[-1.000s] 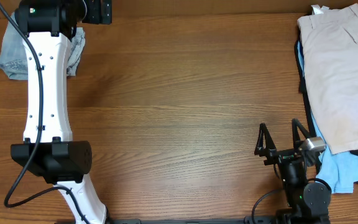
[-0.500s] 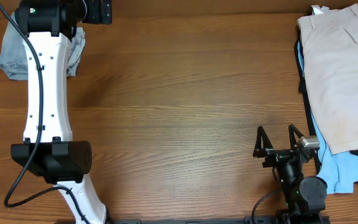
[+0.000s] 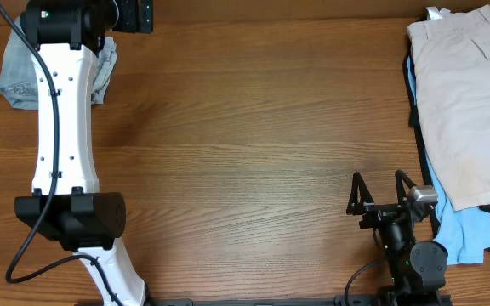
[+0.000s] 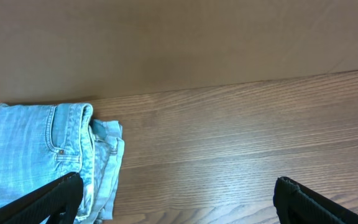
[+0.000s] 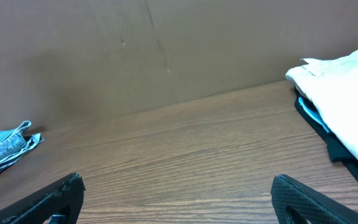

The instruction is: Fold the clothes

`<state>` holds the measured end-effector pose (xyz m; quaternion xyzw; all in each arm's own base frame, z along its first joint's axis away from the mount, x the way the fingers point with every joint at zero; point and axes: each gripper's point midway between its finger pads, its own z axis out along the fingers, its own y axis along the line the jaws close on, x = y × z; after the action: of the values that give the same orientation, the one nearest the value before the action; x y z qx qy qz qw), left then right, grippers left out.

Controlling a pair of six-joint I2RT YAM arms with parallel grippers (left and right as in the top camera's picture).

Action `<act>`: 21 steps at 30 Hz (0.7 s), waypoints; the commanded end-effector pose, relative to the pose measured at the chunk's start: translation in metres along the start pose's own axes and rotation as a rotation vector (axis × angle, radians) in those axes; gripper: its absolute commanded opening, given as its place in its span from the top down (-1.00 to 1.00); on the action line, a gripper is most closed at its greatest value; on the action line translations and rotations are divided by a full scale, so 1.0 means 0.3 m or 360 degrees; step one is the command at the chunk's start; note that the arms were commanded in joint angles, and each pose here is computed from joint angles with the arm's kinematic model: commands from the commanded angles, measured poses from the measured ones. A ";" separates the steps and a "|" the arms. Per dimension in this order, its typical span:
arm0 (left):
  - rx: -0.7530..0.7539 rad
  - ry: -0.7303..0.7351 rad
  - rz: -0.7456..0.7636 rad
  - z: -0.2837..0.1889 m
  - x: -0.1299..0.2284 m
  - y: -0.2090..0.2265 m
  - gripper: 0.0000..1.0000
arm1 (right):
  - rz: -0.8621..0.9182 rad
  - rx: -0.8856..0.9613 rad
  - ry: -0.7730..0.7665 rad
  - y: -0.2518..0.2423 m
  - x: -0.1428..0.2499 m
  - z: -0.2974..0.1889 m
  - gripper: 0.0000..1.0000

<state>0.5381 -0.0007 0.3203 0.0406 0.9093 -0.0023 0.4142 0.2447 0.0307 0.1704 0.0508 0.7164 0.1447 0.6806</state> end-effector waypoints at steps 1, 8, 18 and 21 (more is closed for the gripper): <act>-0.0001 0.0013 0.0007 0.010 0.008 0.008 -0.99 | -0.0001 0.0004 -0.0016 -0.002 0.001 -0.001 -1.00; -0.0018 0.0018 -0.0009 0.009 0.012 0.035 -0.99 | -0.0001 0.0003 -0.0015 -0.002 0.001 0.000 -1.00; -0.0015 -0.0008 -0.0002 -0.024 -0.002 0.025 -1.00 | -0.0001 0.0003 -0.0015 -0.002 0.001 0.000 -1.00; -0.0020 -0.0065 0.0002 -0.100 -0.030 0.023 -1.00 | -0.0001 0.0004 -0.0016 -0.002 0.001 -0.001 -1.00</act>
<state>0.5367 0.0065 0.3197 0.0347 0.9106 0.0004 0.4118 0.2446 0.0306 0.1706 0.0511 0.7162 0.1447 0.6809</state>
